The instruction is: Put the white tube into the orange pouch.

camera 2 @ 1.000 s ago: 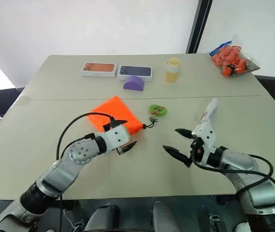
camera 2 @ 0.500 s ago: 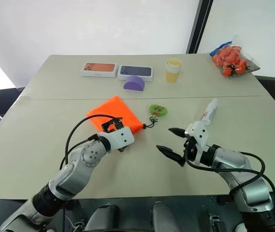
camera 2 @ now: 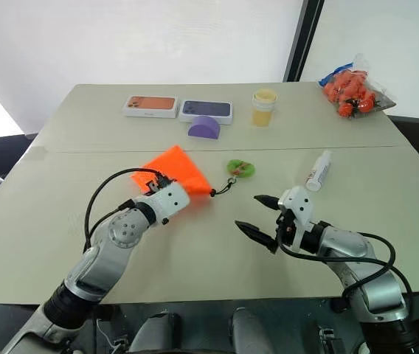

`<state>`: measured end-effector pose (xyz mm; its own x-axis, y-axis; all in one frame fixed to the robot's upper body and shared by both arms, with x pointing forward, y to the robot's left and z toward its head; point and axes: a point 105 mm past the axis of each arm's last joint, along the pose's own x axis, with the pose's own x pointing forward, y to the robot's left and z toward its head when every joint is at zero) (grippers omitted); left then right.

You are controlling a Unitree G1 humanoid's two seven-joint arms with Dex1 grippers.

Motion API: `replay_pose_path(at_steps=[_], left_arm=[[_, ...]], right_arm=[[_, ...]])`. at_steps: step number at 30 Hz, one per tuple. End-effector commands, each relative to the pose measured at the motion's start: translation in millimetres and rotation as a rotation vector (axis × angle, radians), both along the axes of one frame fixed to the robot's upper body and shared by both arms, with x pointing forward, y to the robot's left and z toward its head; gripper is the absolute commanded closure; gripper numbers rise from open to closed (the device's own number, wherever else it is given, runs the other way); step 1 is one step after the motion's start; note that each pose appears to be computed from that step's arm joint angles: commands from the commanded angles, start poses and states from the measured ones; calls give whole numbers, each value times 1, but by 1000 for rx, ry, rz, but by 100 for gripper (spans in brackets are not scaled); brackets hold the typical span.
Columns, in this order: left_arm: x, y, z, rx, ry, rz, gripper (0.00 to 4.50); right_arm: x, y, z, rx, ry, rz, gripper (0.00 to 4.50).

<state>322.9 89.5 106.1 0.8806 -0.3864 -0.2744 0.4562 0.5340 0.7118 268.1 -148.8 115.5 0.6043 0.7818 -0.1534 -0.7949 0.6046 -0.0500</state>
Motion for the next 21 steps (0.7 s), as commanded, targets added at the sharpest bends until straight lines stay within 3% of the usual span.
replay_pose_path(at_steps=[1,6,15,21], left_arm=[[0,4,19,-61,-46,14,444],[5,16,26,-122,-50,48,444],[-14,-3,29,-523,156,-91,444],[-17,-8,35,-754,262,-89,444]], right_arm=[[2,3,10,16,-52,1,0],[7,0,12,14,-75,-37,0],[53,-56,13,38,-175,-473,0],[54,-69,-1,43,-181,-515,0]])
